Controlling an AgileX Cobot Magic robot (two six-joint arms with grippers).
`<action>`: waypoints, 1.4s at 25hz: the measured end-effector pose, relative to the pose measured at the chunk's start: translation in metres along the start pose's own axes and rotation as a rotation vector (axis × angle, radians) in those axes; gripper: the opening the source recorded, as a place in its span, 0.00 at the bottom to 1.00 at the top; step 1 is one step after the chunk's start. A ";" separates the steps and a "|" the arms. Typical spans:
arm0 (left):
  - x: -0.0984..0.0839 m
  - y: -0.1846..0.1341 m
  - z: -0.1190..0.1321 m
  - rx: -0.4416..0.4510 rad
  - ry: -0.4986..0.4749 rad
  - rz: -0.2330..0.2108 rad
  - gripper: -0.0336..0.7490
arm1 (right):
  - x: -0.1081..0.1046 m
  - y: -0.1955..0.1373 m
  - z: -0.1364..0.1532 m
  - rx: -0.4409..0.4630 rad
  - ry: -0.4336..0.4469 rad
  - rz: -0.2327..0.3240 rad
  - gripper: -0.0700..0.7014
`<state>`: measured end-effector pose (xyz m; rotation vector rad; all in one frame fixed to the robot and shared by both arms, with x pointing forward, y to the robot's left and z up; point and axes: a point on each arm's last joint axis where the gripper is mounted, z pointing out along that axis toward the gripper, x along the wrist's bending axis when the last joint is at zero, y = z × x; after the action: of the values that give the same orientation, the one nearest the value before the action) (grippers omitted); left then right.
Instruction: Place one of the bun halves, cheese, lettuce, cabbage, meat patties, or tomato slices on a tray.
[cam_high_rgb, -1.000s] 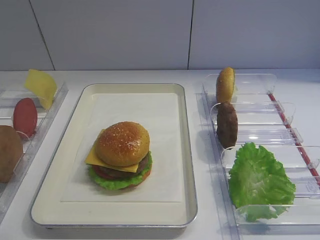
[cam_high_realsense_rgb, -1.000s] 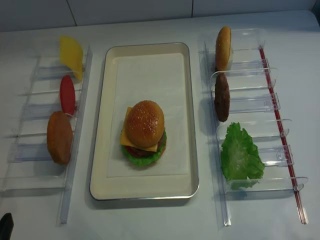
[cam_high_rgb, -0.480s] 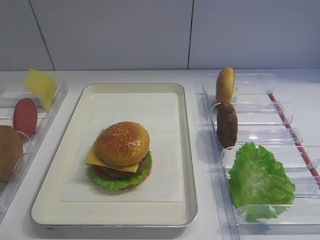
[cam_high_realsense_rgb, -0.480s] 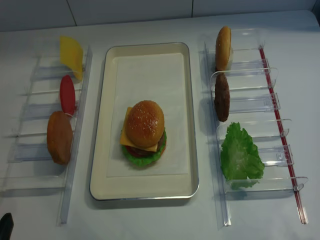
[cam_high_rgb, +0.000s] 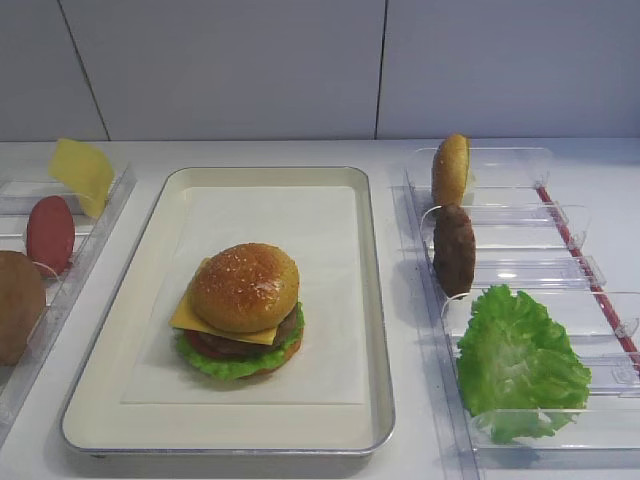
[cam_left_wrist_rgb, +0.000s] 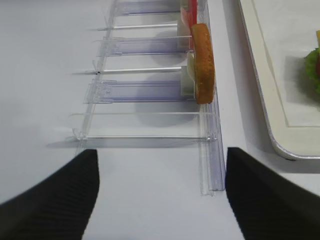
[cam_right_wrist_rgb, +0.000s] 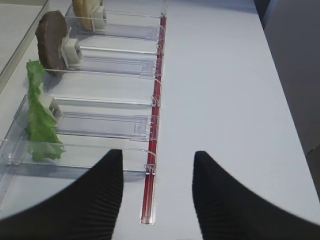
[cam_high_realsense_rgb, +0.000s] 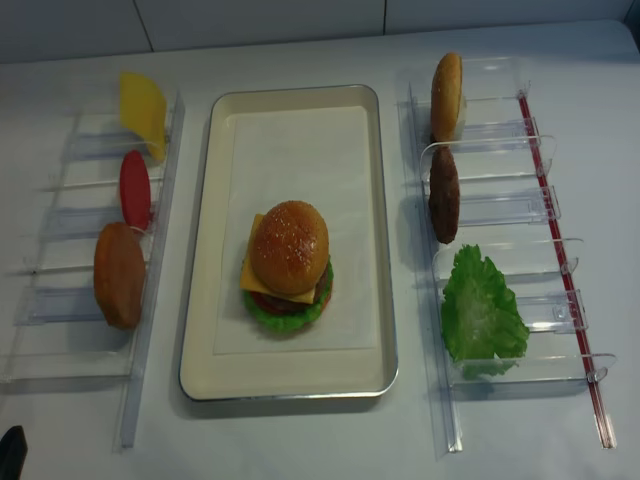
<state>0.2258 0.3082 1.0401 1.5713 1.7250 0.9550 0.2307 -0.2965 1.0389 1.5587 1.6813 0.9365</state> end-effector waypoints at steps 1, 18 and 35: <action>0.000 0.000 0.000 0.000 0.000 0.000 0.69 | 0.000 0.000 0.000 0.000 0.000 0.000 0.54; 0.000 0.000 0.000 0.000 0.000 0.000 0.69 | 0.000 0.000 0.000 0.000 0.000 0.000 0.54; 0.000 0.000 0.000 0.000 0.000 0.000 0.69 | 0.000 0.000 0.000 0.000 0.000 0.000 0.54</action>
<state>0.2258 0.3082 1.0401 1.5713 1.7250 0.9550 0.2307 -0.2965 1.0389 1.5587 1.6813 0.9365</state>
